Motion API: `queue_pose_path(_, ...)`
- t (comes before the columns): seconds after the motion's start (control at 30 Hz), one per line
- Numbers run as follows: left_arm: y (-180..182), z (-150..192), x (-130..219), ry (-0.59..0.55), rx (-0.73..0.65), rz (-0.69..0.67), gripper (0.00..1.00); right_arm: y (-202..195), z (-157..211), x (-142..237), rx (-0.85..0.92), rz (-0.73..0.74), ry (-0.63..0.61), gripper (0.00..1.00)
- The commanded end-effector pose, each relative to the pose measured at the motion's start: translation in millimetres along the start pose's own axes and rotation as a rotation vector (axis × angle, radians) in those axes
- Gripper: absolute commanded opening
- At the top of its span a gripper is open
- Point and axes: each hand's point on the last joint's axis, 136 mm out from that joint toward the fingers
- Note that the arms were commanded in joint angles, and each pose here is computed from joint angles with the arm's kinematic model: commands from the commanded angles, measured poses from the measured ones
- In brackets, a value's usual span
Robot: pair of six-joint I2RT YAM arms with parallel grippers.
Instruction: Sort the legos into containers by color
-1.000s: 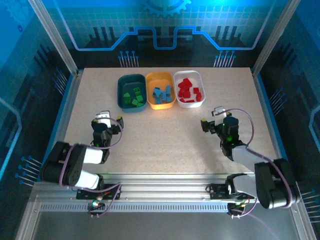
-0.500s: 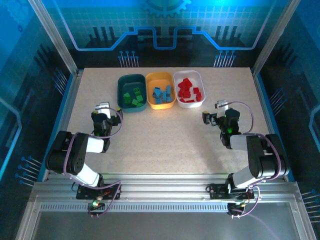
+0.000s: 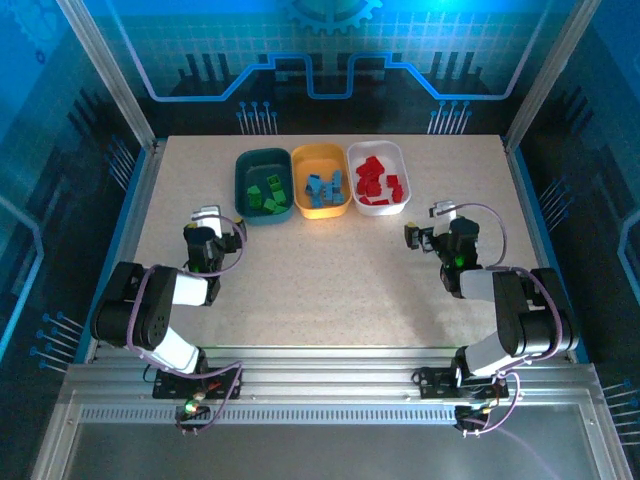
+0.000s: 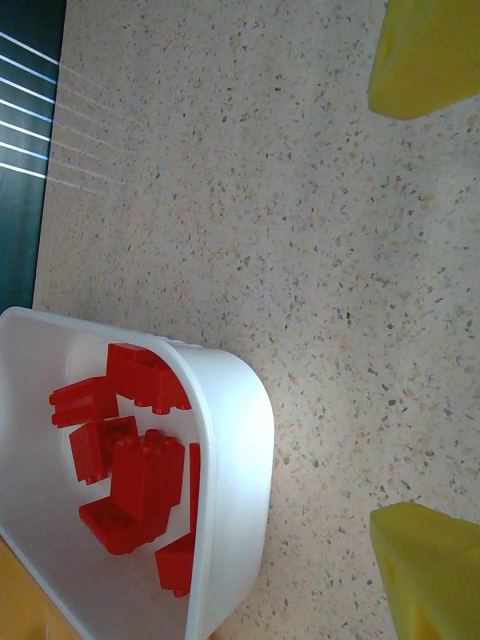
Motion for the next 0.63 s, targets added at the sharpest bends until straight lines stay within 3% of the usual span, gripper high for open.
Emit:
queue_pose_path(0.0,-2.0,-6.6,-0.4,-0.014,0.015,0.013,0.99,1.7,-3.7,-0.7,0.009,0.007,-0.007,1.0)
queue_pose_path(0.6,-2.1,-5.5,-0.8,-0.005,0.023,0.029,0.99,2.3,-3.7,-0.7,0.012,0.006,-0.007,1.0)
Point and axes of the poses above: each hand's point on the last joint's axis, 136 mm out from that joint toward the fingers, its own x axis back along the fingers, its own y axis along the line the jaws close on, z = x × y, and after that the axes turned 5 degrees about x, right-handed
